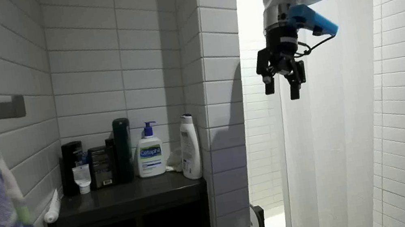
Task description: Put the white tube on the top shelf.
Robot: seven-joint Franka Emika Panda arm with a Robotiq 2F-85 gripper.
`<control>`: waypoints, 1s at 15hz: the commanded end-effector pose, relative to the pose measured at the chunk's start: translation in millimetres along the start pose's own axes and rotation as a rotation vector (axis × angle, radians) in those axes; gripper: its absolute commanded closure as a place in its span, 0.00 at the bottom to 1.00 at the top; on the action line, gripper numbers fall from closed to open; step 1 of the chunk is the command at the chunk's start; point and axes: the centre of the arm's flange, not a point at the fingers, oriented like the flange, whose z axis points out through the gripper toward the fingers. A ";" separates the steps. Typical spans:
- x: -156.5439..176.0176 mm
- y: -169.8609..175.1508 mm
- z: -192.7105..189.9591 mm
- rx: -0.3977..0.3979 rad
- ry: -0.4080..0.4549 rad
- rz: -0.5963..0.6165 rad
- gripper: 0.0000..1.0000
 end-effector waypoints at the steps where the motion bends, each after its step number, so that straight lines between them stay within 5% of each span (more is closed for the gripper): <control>1: 0.0 0.0 -0.1 0.000 0.001 0.000 0.00; 15: 1.0 -3.3 1.4 0.003 0.014 -0.001 0.00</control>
